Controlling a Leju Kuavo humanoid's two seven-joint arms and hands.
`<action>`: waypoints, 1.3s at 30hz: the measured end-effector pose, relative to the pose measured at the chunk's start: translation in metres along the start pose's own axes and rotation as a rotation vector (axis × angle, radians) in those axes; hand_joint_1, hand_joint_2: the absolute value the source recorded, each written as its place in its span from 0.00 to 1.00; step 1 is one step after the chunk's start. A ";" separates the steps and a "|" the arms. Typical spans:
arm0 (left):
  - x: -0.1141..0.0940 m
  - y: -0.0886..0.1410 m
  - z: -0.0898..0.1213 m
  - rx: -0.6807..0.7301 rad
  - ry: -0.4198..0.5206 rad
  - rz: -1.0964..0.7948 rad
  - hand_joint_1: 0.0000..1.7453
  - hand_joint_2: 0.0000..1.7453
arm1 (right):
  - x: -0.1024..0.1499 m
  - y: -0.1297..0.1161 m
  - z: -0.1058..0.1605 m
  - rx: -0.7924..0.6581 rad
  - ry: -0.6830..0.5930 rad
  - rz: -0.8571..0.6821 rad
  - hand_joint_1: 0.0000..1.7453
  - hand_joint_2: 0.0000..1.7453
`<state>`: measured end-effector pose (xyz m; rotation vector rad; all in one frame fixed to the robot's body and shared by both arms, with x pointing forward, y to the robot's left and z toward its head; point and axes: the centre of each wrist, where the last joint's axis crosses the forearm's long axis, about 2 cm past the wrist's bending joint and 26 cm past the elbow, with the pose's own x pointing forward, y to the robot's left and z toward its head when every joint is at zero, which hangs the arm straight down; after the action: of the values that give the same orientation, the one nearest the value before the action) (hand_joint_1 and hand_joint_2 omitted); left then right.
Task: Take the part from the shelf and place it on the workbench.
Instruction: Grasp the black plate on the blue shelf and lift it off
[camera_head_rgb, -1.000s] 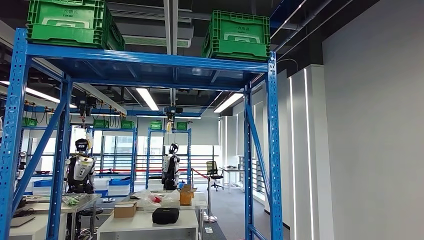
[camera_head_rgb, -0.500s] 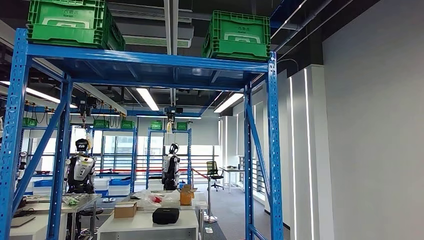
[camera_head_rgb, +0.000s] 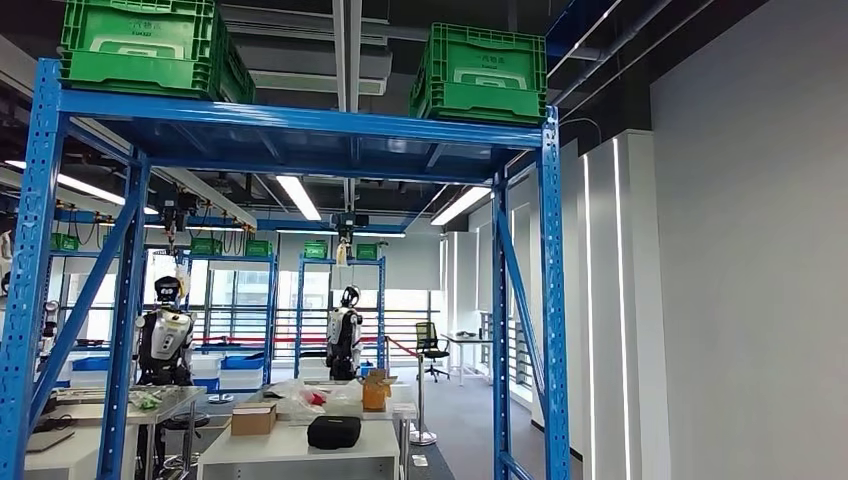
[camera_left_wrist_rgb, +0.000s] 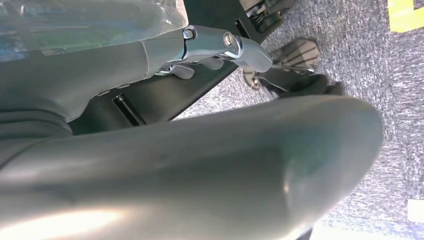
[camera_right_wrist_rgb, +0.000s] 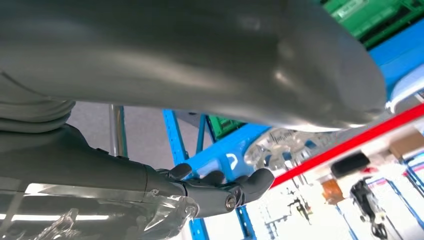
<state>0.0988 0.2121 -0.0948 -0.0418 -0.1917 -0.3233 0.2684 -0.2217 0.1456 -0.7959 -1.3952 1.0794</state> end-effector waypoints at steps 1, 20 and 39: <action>0.000 0.000 0.000 0.000 0.000 0.000 0.00 0.00 | 0.000 0.001 0.001 0.003 0.001 0.000 0.00 0.00; 0.005 0.001 0.000 0.004 -0.020 -0.009 0.00 0.00 | -0.001 0.003 0.003 0.001 -0.009 -0.010 0.00 0.00; -0.002 0.002 0.000 0.006 0.003 -0.012 0.00 0.00 | -0.003 0.004 0.005 -0.001 -0.006 -0.018 0.00 0.00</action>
<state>0.0973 0.2142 -0.0956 -0.0340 -0.1903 -0.3347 0.2638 -0.2238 0.1412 -0.7801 -1.4055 1.0680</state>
